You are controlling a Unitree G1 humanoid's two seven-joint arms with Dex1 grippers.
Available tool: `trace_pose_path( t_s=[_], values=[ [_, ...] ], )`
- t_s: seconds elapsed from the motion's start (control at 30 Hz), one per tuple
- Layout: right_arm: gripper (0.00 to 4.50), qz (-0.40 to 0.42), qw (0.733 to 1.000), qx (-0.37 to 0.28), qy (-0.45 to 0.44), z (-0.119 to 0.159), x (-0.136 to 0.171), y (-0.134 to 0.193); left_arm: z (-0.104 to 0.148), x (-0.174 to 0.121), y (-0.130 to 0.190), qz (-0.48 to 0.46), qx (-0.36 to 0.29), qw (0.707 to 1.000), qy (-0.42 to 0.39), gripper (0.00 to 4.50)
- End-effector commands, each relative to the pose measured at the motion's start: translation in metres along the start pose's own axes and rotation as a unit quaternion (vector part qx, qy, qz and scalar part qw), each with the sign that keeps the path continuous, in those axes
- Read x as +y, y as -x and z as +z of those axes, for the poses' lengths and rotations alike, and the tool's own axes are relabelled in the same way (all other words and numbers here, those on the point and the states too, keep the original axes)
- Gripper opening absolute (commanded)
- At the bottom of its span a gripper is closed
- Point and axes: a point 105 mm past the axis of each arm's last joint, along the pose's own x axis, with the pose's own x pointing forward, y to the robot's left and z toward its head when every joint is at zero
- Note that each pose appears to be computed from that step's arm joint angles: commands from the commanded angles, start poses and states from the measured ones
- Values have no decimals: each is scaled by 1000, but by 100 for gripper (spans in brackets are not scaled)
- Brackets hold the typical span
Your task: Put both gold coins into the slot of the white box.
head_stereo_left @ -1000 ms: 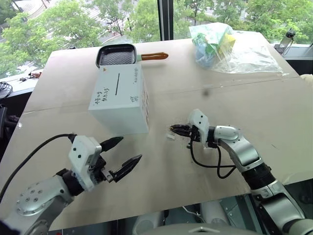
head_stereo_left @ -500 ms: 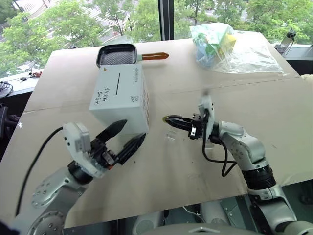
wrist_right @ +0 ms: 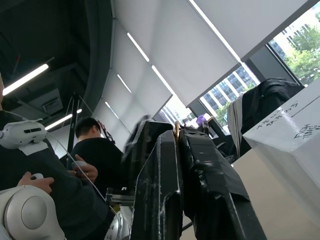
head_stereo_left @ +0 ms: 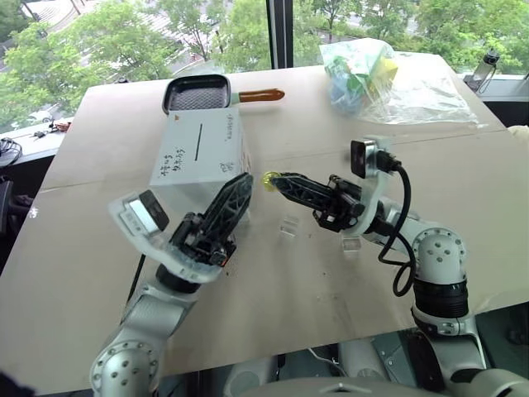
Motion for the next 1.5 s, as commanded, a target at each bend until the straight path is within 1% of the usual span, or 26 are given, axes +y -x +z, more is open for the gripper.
trace_pose_path(
  t_s=[0.03, 0.17, 0.43, 0.5, 0.53, 0.57, 0.93, 0.97, 1.03, 1.1, 1.17, 1.2, 1.3, 1.37, 1.47, 1.5],
  values=[
    [0, 14, 1000, -9, 16, 5, 10, -4, -2, -6, -4, -14, 7, 1000, 3, 115],
    [0, 10, 1000, -5, 19, 5, 9, -3, -8, -7, -4, -22, 20, 1000, 10, 115],
    [0, 9, 1000, -1, 22, 5, 10, -4, -10, -10, -7, -35, 22, 999, 15, 115],
    [0, 10, 1000, 0, 21, 5, 11, -4, -12, -10, -7, -37, 25, 999, 15, 60],
    [0, 11, 1000, 1, 21, 5, 11, -4, -12, -11, -6, -37, 25, 999, 16, 21],
    [0, 11, 1000, 1, 20, 5, 11, -4, -12, -11, -6, -38, 24, 999, 18, 8],
    [0, 22, 999, 19, 13, 0, 12, -5, -16, -9, -8, -33, 27, 999, 17, 8],
    [64, 23, 999, 20, 13, 0, 13, -5, -16, -8, -8, -29, 27, 999, 14, 0],
    [140, 15, 999, 17, 23, 1, 11, -4, -13, -6, -8, -18, 18, 1000, 15, 0],
    [234, -12, 999, 6, 37, 5, 5, -1, -8, -7, -7, -14, 11, 1000, 11, 0],
    [341, -48, 997, -5, 58, 12, -6, 7, 3, 0, -7, 20, 13, 999, -27, 0],
    [388, -65, 995, 1, 75, 15, -11, 13, 13, 4, -11, 36, 9, 998, -54, 0],
    [388, -101, 982, 51, 152, 14, -28, 30, 39, 8, -27, 68, -2, 990, -124, 0],
    [388, -123, 968, 76, 203, 18, -41, 38, 53, 13, -38, 98, -6, 978, -183, 0],
    [388, -98, 949, 113, 276, 31, -43, 43, 71, 24, -55, 168, 12, 938, -305, 0],
    [388, -89, 939, 125, 308, 38, -42, 42, 80, 27, -59, 195, 0, 925, -326, 0]
  ],
)
